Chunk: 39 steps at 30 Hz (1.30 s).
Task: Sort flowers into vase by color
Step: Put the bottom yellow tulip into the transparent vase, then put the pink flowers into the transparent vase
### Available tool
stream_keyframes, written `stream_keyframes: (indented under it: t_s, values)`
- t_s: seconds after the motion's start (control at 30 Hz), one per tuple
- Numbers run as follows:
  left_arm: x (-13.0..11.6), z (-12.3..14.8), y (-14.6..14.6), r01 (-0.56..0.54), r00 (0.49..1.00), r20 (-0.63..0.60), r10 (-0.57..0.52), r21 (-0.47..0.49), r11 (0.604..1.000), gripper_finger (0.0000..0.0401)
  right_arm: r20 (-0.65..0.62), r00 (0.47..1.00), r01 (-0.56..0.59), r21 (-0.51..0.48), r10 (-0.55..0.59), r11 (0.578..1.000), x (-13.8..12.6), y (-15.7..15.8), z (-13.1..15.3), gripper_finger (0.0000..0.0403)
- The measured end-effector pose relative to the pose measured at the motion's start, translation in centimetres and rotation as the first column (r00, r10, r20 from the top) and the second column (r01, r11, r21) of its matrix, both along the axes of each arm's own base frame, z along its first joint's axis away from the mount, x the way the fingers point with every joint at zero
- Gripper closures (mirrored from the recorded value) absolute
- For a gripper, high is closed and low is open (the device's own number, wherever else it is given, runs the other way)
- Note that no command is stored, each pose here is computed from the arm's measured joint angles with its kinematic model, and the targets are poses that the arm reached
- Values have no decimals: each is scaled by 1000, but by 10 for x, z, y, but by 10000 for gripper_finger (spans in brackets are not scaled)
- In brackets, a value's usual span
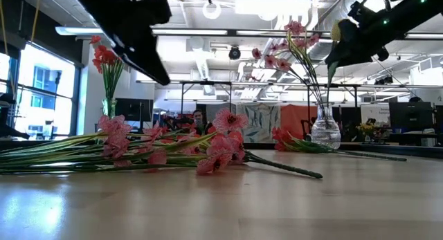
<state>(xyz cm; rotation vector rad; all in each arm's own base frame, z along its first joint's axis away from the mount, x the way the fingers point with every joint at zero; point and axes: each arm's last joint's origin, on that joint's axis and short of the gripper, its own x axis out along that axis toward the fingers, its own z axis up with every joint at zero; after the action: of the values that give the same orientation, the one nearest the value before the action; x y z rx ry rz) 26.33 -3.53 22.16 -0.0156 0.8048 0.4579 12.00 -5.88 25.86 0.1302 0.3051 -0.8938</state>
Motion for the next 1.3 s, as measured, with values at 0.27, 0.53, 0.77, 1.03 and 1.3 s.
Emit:
stream_keyframes:
  t_s: [0.27,0.53,0.77,1.03,1.3]
  values:
    - [-15,30,-17,92,995,61,-81,-200,975,302,26,992,-119,-60,120,991,3,11,7,188]
    - [-28,36,-37,133,986,-44,-161,-376,917,302,15,814,-573,-138,581,808,5,31,14,188]
    - [-61,24,-57,-153,934,-352,-62,-549,821,302,69,550,-809,-206,833,551,22,49,-27,188]
    - [-74,1,-96,-22,944,-266,-196,-642,766,302,210,488,-775,-342,847,532,18,61,-78,188]
    - [-82,-29,-109,197,956,-75,-283,-549,812,301,219,407,-812,-357,887,461,16,70,-80,188]
